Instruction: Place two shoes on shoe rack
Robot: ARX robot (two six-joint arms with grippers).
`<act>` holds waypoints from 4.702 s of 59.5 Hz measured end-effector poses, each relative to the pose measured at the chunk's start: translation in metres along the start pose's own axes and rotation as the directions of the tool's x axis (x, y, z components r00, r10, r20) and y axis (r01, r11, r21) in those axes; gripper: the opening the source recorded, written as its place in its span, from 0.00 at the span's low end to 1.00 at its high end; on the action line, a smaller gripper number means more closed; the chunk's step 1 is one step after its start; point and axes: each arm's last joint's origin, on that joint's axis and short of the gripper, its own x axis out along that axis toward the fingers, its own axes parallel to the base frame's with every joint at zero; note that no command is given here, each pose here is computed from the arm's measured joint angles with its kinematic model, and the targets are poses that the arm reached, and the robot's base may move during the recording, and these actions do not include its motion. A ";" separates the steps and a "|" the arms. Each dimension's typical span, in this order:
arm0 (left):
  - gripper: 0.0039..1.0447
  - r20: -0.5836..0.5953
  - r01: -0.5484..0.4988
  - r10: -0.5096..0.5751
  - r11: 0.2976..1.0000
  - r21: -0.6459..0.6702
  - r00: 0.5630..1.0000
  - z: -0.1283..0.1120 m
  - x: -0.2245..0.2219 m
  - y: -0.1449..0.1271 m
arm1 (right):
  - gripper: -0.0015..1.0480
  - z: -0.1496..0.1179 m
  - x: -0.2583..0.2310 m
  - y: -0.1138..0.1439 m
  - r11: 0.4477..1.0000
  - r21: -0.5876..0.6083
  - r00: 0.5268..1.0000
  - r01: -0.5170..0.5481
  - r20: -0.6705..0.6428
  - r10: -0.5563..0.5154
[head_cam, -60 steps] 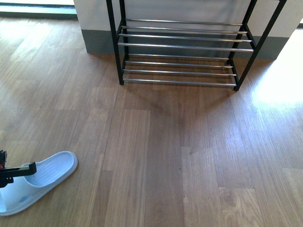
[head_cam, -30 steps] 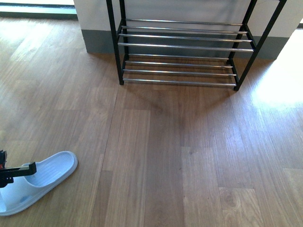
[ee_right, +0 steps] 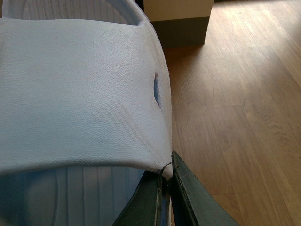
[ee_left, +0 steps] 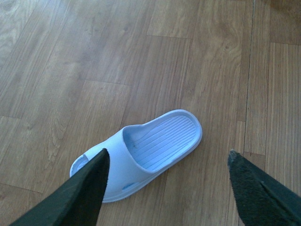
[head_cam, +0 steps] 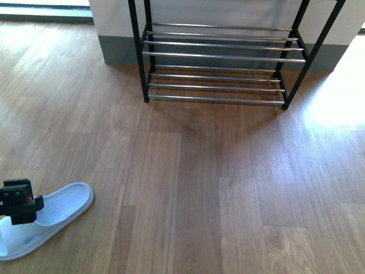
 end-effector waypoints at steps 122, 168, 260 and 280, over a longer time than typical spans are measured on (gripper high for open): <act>0.83 0.420 0.172 -0.190 0.982 0.079 0.887 0.060 -0.108 -0.015 | 0.01 0.000 0.000 0.000 1.000 0.000 1.000 -0.001 -0.001 0.001; 0.91 0.340 0.105 -0.066 0.990 -0.099 0.938 0.067 -0.114 0.008 | 0.01 0.000 0.000 0.000 1.000 0.001 1.000 0.002 -0.001 -0.002; 0.91 -0.083 -0.011 0.004 0.996 -0.090 0.997 0.020 0.026 0.036 | 0.01 0.000 0.000 0.000 1.000 0.000 1.000 0.000 -0.001 0.000; 0.91 -0.003 0.028 -0.028 0.996 -0.090 1.000 0.033 -0.007 0.035 | 0.01 0.000 0.000 0.000 1.000 0.000 1.000 0.000 -0.001 0.000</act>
